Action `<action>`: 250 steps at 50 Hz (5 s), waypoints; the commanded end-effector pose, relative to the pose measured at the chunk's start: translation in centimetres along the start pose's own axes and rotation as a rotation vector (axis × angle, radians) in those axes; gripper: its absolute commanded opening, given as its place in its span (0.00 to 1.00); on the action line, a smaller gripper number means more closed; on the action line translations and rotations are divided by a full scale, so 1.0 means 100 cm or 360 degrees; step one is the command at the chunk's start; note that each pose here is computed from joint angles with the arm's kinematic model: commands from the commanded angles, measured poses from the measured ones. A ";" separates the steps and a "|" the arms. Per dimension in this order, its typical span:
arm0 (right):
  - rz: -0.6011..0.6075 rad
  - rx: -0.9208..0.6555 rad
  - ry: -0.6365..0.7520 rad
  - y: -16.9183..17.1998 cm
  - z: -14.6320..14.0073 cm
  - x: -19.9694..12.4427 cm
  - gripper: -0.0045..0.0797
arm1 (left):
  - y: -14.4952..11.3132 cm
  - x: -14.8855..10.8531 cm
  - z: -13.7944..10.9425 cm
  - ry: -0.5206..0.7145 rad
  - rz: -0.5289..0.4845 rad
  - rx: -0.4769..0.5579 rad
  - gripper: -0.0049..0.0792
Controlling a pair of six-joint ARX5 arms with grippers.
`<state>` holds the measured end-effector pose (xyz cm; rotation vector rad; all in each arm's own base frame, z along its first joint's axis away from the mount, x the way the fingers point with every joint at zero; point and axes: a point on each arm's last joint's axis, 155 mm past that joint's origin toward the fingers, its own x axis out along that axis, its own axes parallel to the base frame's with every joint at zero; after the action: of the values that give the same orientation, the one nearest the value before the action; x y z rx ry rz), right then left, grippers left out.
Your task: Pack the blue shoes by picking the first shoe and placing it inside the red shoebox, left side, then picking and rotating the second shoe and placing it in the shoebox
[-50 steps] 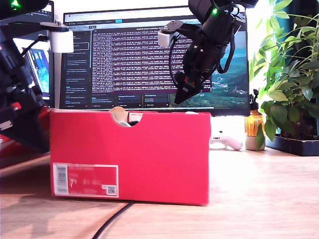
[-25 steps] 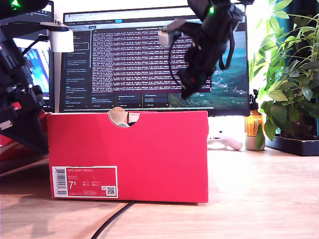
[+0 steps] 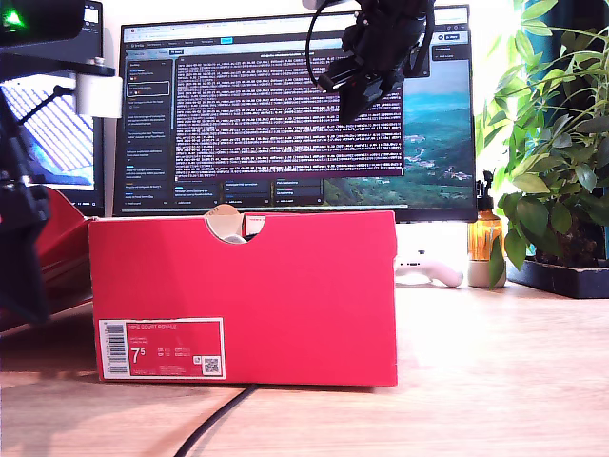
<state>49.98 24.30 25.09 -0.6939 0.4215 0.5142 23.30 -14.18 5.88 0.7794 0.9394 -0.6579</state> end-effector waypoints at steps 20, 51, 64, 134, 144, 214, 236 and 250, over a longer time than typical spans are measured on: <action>0.0069 0.0318 0.0238 0.004 -0.041 0.000 0.04 | -0.013 -0.070 0.022 -0.0410 -0.0002 -0.0228 0.04; 0.0110 0.0810 0.0536 -0.049 -0.130 -0.037 0.04 | 0.030 -0.111 0.061 -0.0862 0.0111 -0.0464 0.04; -0.0090 0.1025 0.0515 -0.079 -0.179 -0.065 0.04 | 0.062 -0.117 0.074 -0.1022 0.0115 -0.0558 0.04; -0.0315 0.1307 0.0390 -0.019 -0.247 -0.111 0.04 | 0.138 -0.074 0.019 -0.0937 0.0159 -0.1213 0.04; -0.0292 0.1288 0.0420 -0.002 -0.251 -0.114 0.04 | 0.134 -0.066 -0.006 -0.0856 0.0345 -0.1332 0.04; -0.0591 0.1337 0.0099 0.049 -0.283 -0.188 0.04 | 0.077 -0.064 -0.034 -0.1132 0.0408 -0.1324 0.04; -0.0744 0.1166 0.0025 0.056 -0.290 -0.198 0.04 | 0.070 -0.062 -0.057 -0.1153 0.0512 -0.1344 0.04; -0.0729 0.1185 0.0055 0.073 -0.314 -0.198 0.04 | 0.068 -0.060 -0.068 -0.1140 0.0565 -0.1365 0.04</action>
<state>24.31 1.56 11.72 -0.0575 0.4024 -0.0975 22.87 -3.94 12.31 -0.0926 0.2968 -0.1440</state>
